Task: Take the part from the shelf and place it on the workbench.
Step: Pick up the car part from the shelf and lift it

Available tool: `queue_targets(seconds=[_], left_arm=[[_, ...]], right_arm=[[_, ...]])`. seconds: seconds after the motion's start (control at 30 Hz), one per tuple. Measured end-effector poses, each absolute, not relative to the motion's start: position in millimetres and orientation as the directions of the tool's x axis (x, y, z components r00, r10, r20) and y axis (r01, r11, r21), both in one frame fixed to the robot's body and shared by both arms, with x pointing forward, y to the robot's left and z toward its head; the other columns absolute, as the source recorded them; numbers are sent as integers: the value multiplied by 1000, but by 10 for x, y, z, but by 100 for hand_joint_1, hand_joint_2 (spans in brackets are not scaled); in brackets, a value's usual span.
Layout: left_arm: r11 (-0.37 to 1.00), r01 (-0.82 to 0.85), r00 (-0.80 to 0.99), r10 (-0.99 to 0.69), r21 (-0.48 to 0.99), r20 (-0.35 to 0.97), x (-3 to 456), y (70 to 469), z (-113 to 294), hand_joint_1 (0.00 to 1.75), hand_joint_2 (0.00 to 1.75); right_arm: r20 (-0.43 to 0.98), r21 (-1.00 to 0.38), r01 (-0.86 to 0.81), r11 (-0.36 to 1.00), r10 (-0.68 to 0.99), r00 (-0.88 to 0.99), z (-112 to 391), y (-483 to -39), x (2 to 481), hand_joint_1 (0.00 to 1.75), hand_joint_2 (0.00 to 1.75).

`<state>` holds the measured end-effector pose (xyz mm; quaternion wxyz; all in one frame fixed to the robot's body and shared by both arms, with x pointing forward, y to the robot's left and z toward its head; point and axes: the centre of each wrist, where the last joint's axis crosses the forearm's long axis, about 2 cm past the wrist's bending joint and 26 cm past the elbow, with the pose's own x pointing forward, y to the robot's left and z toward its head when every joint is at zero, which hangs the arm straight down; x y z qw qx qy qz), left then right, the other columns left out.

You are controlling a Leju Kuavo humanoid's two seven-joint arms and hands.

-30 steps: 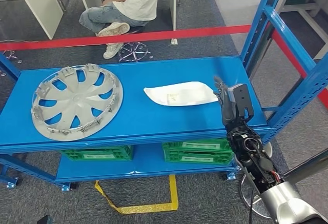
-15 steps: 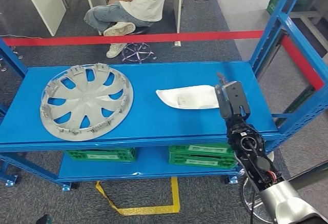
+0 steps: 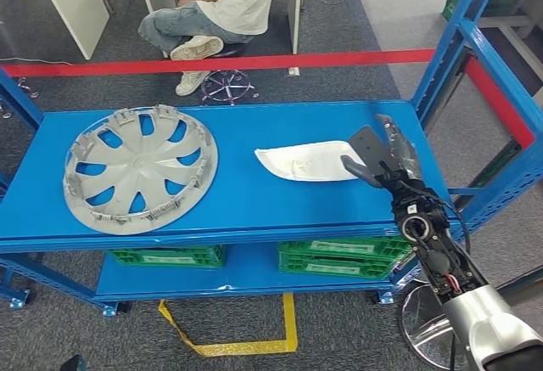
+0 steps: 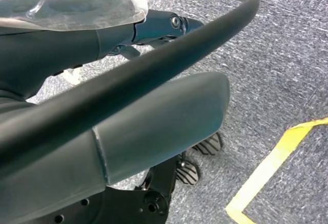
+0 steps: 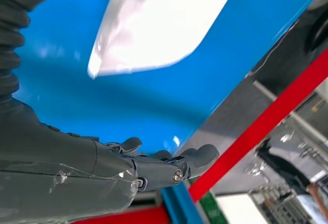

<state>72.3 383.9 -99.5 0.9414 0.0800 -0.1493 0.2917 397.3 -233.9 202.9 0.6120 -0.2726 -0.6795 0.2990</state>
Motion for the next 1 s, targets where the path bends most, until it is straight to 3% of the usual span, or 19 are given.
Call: queue_targets(seconds=[0.17,0.43,0.7,1.0], left_arm=[[817,-574,785,526,62,328,724,3839,-995,0,0],[806,-590,772,544,50,329,728,3835,-995,0,0],[807,-590,765,547,27,340,732,3832,-995,0,0],[812,-583,765,544,12,346,737,3830,-994,0,0]], right_arm=[[639,-767,8,641,765,-79,2026,-2425,4005,0,175],[439,-898,-59,437,897,-50,2087,-2563,4243,0,175],[347,-935,-88,343,937,-36,2020,-2629,4377,0,175],[303,-948,-143,285,945,-125,1994,-2291,4378,0,175]])
